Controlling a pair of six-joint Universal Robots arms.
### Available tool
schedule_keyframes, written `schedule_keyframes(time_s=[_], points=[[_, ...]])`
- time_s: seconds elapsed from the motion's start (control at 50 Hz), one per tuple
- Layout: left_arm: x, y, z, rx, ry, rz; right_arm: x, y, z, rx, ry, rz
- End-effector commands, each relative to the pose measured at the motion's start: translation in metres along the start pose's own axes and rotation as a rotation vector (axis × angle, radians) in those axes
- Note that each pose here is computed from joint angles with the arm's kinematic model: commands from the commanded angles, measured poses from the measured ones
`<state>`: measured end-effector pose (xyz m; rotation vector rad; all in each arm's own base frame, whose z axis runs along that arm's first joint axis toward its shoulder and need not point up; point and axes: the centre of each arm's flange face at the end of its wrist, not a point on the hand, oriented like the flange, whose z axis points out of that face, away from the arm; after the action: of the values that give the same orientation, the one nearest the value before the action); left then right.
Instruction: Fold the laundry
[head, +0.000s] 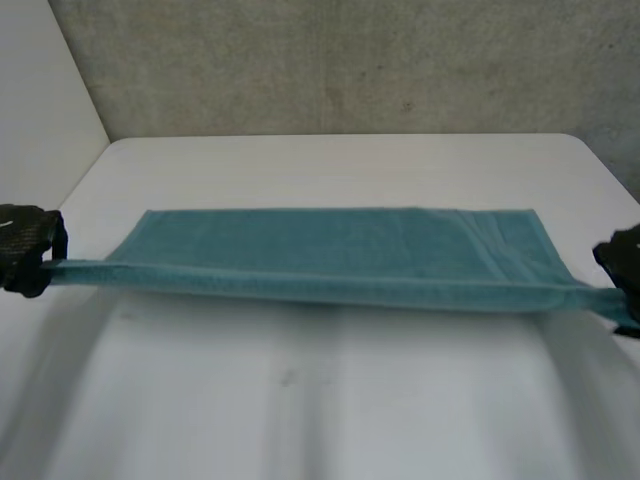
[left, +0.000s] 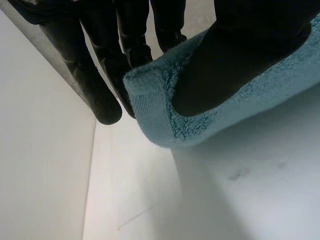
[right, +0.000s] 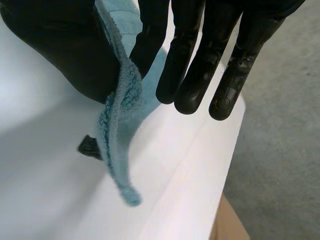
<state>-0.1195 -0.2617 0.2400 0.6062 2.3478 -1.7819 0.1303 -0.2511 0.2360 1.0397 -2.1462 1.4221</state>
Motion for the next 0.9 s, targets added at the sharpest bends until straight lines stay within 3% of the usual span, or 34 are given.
schedule_keyframes(time_s=[0.02,0.24,0.44,0.6,0.9], points=[[0.011,0.002,-0.011,-0.012,0.126,-0.028,0.013,-0.01,-0.01,0.052,0.011,-0.104],[0.03,0.023,0.055,-0.064,0.198,-0.008,-0.013,-0.007,0.071,0.124,-0.038,-0.136],[0.041,0.013,0.141,0.027,0.057,0.069,-0.034,-0.018,0.155,0.17,0.069,-0.145],[0.048,0.017,0.183,0.059,0.02,0.086,-0.04,-0.027,0.203,0.252,0.146,-0.142],[0.077,0.019,0.203,0.184,0.009,0.177,-0.053,-0.027,0.228,0.274,0.181,-0.085]])
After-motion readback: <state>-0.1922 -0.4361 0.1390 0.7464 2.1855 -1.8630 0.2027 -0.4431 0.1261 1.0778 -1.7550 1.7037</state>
